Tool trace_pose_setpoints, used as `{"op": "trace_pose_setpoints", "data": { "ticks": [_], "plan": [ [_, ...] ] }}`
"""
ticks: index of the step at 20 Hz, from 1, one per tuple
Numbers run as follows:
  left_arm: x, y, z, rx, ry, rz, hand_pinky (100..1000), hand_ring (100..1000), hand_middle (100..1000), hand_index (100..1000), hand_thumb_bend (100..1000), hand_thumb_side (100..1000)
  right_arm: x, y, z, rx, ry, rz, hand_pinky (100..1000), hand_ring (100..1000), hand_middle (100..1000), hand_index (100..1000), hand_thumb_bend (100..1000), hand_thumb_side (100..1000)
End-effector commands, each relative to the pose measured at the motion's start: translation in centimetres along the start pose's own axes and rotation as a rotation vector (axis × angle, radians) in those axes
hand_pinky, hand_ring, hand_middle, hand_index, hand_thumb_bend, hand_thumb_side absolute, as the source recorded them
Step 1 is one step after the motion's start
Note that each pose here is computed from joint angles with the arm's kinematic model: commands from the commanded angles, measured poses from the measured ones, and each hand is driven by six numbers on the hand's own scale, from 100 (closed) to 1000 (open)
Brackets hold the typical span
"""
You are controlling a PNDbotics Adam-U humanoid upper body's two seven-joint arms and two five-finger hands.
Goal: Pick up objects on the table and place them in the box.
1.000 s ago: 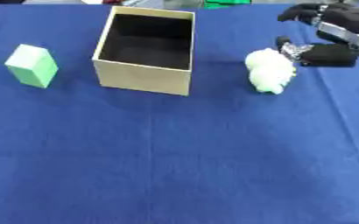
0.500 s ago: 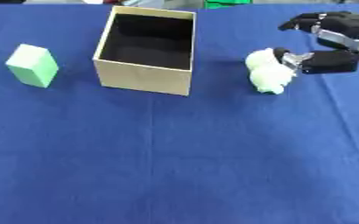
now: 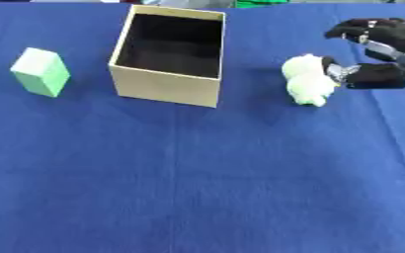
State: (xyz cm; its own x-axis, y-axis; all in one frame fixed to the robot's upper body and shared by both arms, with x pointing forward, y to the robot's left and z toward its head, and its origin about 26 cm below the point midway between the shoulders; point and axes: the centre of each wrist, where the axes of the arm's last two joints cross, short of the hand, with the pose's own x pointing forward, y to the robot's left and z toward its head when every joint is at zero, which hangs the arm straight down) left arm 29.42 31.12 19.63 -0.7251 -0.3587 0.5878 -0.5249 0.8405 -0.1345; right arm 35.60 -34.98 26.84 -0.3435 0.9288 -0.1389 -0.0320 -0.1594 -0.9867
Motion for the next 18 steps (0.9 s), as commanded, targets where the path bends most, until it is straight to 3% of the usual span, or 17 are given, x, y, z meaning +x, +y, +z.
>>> {"op": "trace_pose_setpoints", "data": {
  "ticks": [1,5,8,14,18],
  "plan": [
    [0.7,-0.1,-0.5,-0.008,-0.032,0.005,779,667,625,782,262,956,-0.4,-1.0,0.4,-0.008,0.013,-0.01,980,1000,937,1000,100,1000],
    [0.7,-0.1,-0.6,-0.007,-0.033,0.006,779,664,624,780,261,957,-0.2,-0.9,0.5,-0.009,0.005,-0.025,980,1000,937,1000,100,1000],
    [0.7,-0.1,-0.6,-0.007,-0.032,0.007,779,660,622,779,261,955,0.1,-0.7,0.5,-0.006,-0.015,-0.025,977,1000,947,1000,206,1000],
    [0.7,-0.1,-0.6,-0.008,-0.032,0.007,778,657,620,777,260,952,-0.2,0.1,0.1,0.011,0.02,0.02,981,1000,958,1000,213,1000],
    [0.7,-0.1,-0.6,-0.008,-0.032,0.007,778,654,618,774,252,941,-0.6,0.9,-0.5,0.033,0.032,0.007,984,1000,954,1000,195,1000]
  ]
}}
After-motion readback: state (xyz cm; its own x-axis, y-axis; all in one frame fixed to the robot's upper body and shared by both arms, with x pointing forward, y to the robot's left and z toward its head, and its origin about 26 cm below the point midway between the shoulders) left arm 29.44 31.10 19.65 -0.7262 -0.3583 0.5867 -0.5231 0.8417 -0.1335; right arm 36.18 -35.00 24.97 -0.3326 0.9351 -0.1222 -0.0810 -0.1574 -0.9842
